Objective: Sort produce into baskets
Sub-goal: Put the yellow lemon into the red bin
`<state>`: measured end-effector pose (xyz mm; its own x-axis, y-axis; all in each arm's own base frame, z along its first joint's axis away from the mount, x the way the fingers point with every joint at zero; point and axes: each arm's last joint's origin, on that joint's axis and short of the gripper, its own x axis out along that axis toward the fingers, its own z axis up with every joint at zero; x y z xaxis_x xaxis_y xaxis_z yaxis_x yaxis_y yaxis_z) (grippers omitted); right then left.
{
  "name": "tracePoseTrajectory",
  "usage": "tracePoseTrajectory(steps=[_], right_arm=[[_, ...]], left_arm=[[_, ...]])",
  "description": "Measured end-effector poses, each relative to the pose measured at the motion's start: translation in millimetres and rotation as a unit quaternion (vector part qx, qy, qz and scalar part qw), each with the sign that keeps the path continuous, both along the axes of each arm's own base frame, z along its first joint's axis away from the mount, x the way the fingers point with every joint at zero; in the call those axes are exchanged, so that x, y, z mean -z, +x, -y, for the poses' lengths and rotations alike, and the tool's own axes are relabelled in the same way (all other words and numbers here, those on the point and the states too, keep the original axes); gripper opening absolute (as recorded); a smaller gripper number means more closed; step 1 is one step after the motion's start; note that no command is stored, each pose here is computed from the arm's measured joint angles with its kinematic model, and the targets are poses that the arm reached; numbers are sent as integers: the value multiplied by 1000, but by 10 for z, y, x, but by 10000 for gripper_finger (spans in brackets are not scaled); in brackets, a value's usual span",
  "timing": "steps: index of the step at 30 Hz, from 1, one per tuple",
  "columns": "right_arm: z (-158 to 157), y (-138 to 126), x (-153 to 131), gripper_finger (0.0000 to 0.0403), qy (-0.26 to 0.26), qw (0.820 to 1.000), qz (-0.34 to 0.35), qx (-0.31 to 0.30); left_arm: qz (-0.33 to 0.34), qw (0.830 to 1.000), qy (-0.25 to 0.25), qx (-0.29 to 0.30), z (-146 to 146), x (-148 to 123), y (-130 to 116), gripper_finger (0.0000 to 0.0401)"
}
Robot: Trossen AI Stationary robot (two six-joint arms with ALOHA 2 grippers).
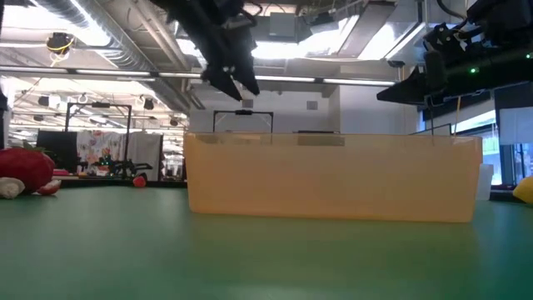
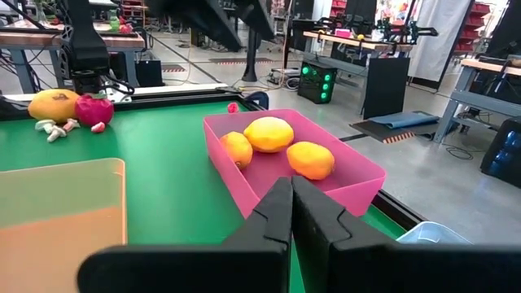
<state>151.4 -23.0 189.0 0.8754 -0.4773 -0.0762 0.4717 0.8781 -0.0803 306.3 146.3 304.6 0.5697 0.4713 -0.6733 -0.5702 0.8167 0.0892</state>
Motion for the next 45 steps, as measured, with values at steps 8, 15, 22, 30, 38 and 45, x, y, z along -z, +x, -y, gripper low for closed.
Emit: tracePoseTrajectory(steps=[8,15,22,30,38,45], right_arm=[[-1,0,1,10,0,1000,-1,0],[0,0,2,10,0,1000,-1,0],[0,0,2,10,0,1000,-1,0],[0,0,1,10,10,1000,5,1],[0,0,1,10,11,1000,6,1],[0,0,1,10,10,1000,5,1]], left_arm=[[-30,995,-85,-37,386,-162,-303,389],[-105,981,-149,-68,695,-170,-560,388],[-190,957,-192,-102,974,-69,-651,388],[-229,933,-235,-149,1319,-42,-735,388],[-212,909,-268,-239,1732,17,-802,388],[-237,871,-293,-315,2075,296,-955,388]])
